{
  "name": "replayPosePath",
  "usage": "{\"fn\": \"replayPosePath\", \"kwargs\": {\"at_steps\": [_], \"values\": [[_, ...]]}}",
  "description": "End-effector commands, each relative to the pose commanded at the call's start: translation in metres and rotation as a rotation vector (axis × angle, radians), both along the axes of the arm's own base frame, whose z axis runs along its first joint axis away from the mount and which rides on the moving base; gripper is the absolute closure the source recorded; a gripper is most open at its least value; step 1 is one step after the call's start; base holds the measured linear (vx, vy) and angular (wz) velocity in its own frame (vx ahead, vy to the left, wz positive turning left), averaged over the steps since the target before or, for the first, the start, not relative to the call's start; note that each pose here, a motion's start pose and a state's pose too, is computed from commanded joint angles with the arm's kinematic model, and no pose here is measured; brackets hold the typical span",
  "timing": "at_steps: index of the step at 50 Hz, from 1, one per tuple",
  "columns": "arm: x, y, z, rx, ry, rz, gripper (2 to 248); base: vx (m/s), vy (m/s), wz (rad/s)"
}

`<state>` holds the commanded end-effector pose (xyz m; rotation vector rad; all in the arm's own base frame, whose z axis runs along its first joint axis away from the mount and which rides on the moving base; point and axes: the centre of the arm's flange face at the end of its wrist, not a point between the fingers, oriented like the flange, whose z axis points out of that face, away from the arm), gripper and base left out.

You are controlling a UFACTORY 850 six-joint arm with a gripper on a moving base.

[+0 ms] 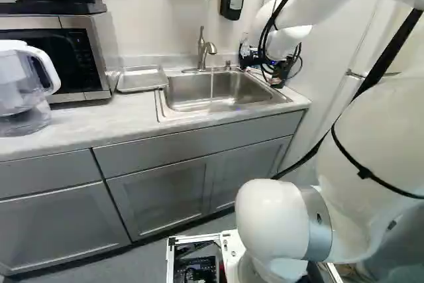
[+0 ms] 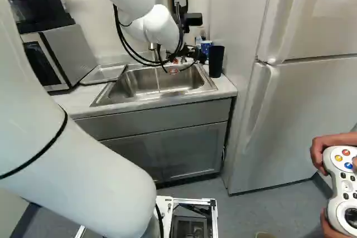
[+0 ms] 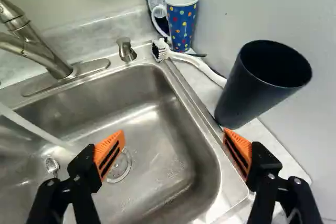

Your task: Rinse the cup and place it in the tray

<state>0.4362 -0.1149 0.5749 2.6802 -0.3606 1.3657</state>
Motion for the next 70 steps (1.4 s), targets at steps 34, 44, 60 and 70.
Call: {"fn": "replayPosePath", "kwargs": {"at_steps": [34, 44, 60, 70], "values": [[-0.012, -0.028, -0.023, -0.031, -0.13, -0.076, 3, 0.0, 0.0, 0.0], [-0.009, -0.033, -0.029, -0.029, -0.169, -0.098, 3, 0.0, 0.0, 0.0], [-0.003, -0.039, -0.04, -0.007, -0.216, -0.148, 3, 0.0, 0.0, 0.0], [-0.001, -0.043, -0.05, 0.019, -0.213, -0.182, 3, 0.0, 0.0, 0.0]]}}
